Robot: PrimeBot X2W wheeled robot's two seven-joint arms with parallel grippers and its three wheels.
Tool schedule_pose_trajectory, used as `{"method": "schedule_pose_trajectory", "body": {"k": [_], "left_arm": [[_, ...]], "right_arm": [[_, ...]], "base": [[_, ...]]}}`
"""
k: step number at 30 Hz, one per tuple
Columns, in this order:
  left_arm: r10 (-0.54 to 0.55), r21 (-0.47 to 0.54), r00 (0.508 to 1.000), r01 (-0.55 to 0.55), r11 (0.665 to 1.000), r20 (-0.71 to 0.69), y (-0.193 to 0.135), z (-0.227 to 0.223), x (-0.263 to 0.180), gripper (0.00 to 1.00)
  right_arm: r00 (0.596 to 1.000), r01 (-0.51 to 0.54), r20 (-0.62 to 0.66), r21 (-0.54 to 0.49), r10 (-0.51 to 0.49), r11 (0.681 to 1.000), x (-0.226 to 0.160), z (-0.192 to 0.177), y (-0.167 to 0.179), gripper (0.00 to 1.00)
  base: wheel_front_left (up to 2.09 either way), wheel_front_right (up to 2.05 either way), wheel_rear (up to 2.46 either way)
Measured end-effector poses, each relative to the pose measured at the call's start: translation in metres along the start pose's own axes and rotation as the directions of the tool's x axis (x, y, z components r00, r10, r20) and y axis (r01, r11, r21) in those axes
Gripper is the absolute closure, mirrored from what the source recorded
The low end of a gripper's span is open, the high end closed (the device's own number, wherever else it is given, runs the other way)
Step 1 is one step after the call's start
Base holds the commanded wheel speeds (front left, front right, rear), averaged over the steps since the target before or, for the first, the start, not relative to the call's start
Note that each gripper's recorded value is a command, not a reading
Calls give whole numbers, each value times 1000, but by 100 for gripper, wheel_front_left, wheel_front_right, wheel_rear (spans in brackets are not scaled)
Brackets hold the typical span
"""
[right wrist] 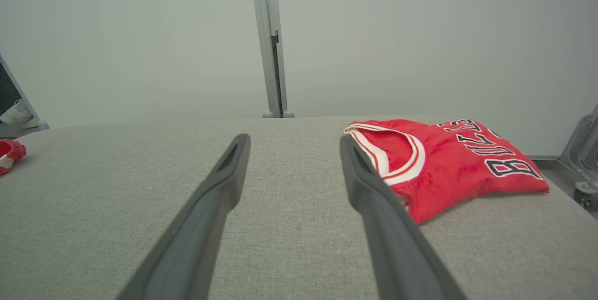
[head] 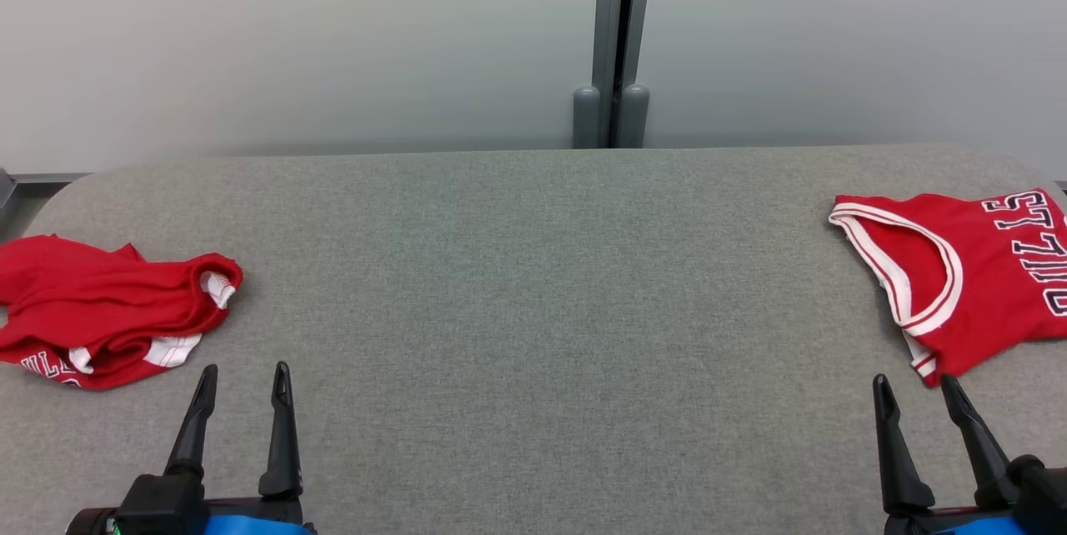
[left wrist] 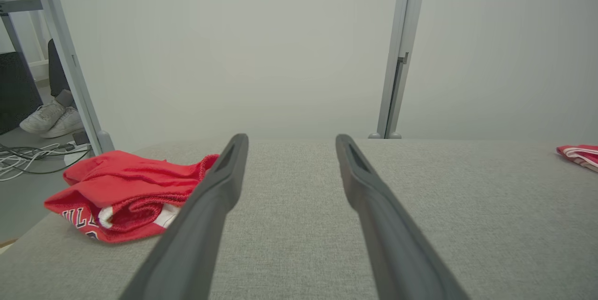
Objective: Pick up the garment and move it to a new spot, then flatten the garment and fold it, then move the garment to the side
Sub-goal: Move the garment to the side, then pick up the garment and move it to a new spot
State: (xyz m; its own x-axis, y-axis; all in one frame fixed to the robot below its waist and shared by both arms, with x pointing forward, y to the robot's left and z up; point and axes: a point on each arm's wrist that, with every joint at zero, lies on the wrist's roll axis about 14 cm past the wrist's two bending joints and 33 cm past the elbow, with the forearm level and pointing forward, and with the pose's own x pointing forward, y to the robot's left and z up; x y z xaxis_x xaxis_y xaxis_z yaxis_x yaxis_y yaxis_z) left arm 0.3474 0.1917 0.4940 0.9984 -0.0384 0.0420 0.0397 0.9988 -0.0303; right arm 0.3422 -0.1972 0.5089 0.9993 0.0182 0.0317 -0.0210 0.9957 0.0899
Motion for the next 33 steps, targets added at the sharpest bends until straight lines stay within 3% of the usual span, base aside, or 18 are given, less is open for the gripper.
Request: {"method": "schedule_pose_trajectory", "body": {"k": [6, 18, 33], "left_arm": [[24, 8, 1000, -24, 1000, 1, 8, 1, -3, 0], [180, 15, 984, -180, 984, 10, 53, 5, -31, 0], [415, 31, 909, -416, 909, 28, 114, 14, -95, 0]], "right_arm": [[1000, -23, -9, 7, 23, 1000, 5, -3, 8, 0], [982, -179, -48, 67, 183, 982, 23, -22, 61, 0], [913, -389, -83, 120, 399, 914, 43, -42, 138, 0]], "base": [[0, 0, 0], [0, 0, 0], [0, 0, 0]]}}
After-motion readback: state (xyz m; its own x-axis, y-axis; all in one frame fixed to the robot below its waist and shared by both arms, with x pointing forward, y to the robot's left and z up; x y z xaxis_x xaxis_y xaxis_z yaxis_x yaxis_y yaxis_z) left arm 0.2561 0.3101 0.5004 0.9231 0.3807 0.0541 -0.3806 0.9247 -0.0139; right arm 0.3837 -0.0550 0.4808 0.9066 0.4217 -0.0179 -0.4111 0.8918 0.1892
